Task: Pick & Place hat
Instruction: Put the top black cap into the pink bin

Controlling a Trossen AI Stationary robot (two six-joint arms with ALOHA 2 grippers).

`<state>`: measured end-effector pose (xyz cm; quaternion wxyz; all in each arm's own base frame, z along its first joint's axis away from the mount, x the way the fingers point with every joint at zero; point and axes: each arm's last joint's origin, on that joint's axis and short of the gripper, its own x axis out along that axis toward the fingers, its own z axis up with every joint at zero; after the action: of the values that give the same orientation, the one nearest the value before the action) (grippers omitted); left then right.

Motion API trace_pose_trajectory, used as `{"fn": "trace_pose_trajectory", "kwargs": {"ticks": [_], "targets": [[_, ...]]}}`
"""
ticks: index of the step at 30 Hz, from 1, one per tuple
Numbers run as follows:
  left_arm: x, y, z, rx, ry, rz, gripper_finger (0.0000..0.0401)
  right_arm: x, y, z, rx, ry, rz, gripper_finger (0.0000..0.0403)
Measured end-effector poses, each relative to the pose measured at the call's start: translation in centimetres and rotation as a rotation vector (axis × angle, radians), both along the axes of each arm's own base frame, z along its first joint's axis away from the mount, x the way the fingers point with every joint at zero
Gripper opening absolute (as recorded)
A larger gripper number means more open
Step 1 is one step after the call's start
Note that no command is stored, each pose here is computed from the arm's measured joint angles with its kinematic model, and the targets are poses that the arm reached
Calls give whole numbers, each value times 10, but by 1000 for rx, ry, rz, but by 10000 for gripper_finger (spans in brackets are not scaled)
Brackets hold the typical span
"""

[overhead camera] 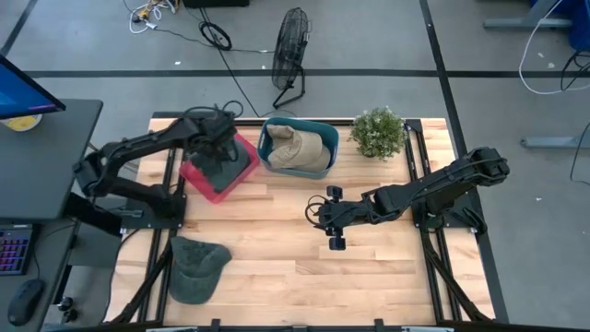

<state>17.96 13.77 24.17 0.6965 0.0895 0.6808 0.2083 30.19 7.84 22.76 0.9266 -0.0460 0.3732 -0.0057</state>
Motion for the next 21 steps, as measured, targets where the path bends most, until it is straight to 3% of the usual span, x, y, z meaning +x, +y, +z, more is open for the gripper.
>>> {"fn": "trace_pose_trajectory", "kwargs": {"ticks": [5,11,21], "targets": [[9,10,-20,-43,68,10,29,0,0,0,0,1,0,164],[19,17,-33,-47,77,10,78,0,0,0,0,1,0,164],[24,-1,-19,24,76,-9,161,0,0,0,0,3,1,164]]}}
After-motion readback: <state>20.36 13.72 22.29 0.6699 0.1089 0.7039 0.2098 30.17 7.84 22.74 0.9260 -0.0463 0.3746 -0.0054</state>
